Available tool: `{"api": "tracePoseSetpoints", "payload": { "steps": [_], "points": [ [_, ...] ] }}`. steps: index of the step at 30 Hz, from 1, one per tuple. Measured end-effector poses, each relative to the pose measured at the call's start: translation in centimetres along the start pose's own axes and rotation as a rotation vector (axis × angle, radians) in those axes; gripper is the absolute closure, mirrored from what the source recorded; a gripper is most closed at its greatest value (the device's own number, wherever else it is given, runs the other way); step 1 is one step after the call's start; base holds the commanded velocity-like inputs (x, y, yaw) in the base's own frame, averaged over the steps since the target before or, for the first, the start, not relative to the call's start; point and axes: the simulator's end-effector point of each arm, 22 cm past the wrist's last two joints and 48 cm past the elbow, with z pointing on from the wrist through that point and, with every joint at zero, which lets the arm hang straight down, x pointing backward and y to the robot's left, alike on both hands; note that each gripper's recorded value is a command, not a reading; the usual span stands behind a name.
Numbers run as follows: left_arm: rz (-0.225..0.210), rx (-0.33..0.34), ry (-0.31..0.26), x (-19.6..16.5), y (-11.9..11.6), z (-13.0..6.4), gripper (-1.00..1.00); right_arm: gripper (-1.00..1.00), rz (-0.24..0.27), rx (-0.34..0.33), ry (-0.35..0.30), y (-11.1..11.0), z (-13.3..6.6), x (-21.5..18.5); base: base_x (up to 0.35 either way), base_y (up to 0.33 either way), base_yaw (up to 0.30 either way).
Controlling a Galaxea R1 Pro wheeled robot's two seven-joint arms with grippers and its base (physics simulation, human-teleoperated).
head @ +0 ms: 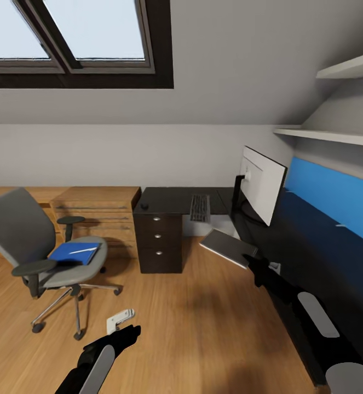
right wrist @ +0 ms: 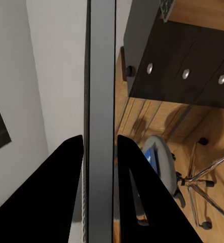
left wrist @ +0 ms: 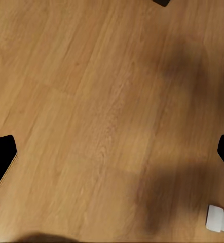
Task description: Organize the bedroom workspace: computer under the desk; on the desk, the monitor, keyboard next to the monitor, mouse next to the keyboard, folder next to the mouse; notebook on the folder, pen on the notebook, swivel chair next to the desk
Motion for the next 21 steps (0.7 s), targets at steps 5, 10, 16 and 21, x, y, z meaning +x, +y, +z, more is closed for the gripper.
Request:
{"api": "tracePoseSetpoints", "payload": {
  "steps": [5, 10, 16, 21],
  "points": [
    [0.0, 0.002, -0.005, -0.19, -0.1, -0.16, -1.0, 1.0, -0.002, -0.005, 0.001, 0.34, -0.09, -0.02, 0.258, 0.197, 0.016],
    [0.0, 0.002, -0.007, -0.26, -0.1, -0.21, -1.0, 1.0, 0.0, -0.006, 0.003, 0.4, -0.12, 0.0, 0.271, 0.208, 0.004],
    [0.0, 0.001, -0.007, -0.27, -0.09, -0.22, -1.0, 1.0, 0.001, -0.008, 0.004, 0.46, -0.17, -0.02, 0.298, 0.135, 0.001],
    [0.001, 0.0, -0.007, -0.27, -0.09, -0.22, -1.0, 1.0, 0.001, -0.009, 0.005, 0.48, -0.18, -0.03, 0.317, 0.027, 0.0]
  ]
}}
